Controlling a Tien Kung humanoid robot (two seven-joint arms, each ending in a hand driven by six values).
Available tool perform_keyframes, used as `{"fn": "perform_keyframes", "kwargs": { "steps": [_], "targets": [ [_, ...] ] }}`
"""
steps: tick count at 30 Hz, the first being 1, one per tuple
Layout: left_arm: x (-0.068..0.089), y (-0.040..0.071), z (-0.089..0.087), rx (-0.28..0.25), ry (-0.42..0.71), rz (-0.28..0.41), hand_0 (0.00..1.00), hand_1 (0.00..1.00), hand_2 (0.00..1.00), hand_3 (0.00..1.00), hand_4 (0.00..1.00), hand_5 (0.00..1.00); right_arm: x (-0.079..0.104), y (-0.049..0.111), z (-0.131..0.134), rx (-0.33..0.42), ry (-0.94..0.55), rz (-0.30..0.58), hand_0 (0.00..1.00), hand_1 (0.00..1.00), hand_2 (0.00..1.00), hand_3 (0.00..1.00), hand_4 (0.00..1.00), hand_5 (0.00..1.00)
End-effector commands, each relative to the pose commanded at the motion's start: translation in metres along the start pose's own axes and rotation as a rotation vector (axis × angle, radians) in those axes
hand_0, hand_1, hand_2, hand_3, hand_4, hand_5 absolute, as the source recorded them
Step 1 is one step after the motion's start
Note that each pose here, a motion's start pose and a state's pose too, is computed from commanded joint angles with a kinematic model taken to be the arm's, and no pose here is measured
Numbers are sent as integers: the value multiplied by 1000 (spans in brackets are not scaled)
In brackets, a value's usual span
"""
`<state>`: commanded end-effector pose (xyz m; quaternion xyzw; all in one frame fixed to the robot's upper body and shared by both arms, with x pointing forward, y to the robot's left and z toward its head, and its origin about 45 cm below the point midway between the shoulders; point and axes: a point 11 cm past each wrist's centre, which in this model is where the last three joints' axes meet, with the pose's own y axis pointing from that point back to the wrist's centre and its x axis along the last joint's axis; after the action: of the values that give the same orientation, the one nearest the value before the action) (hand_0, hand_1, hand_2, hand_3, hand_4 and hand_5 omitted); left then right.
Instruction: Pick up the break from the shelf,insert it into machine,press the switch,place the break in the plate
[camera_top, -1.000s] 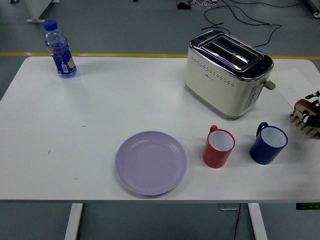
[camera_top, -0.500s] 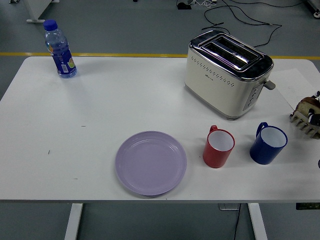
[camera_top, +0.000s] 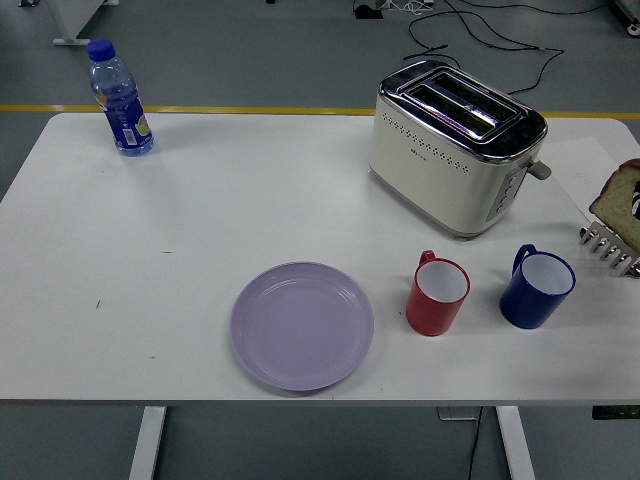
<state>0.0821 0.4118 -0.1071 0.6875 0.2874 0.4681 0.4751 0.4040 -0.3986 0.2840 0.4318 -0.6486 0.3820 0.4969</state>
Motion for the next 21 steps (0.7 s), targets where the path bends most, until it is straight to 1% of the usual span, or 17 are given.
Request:
{"fn": "perform_keyframes", "kwargs": {
  "steps": [4, 5, 9, 10, 12, 13, 15, 16, 21],
  "targets": [
    [0, 0, -1, 2, 0, 0, 652, 586, 589, 599, 330, 942, 25, -3, -9, 44, 9, 57, 252, 347, 415, 514, 445, 2],
    [0, 0, -1, 2, 0, 0, 652, 586, 589, 599, 330, 942, 28, -3, -11, 49, 10, 66, 252, 347, 415, 514, 445, 2],
    [0, 0, -2, 4, -5, -1, 652, 586, 589, 599, 330, 942, 55, -7, -27, 99, 17, 121, 252, 347, 415, 514, 445, 2],
    [0, 0, -2, 5, -5, -1, 653, 587, 588, 597, 329, 939, 62, -8, -32, 114, 17, 138, 230, 340, 409, 513, 464, 2],
    [0, 0, -2, 5, -6, -1, 653, 587, 588, 597, 329, 939, 66, -9, -34, 120, 17, 146, 230, 340, 409, 513, 464, 2],
    [0, 0, -3, 5, -5, -1, 653, 587, 588, 597, 329, 939, 72, -10, -39, 132, 15, 159, 230, 340, 409, 513, 464, 2],
    [-1, 0, -3, 6, -3, -2, 653, 587, 588, 597, 329, 939, 87, -13, -54, 162, 10, 198, 230, 340, 409, 513, 464, 2],
    [-1, 0, -3, 6, -2, -2, 653, 587, 593, 599, 329, 938, 94, -15, -65, 181, 6, 216, 210, 331, 400, 507, 462, 2],
    [0, 0, -1, 2, -1, -1, 653, 587, 593, 599, 329, 938, 122, -19, -112, 265, -21, 271, 210, 331, 400, 507, 462, 2]
  ]
}}
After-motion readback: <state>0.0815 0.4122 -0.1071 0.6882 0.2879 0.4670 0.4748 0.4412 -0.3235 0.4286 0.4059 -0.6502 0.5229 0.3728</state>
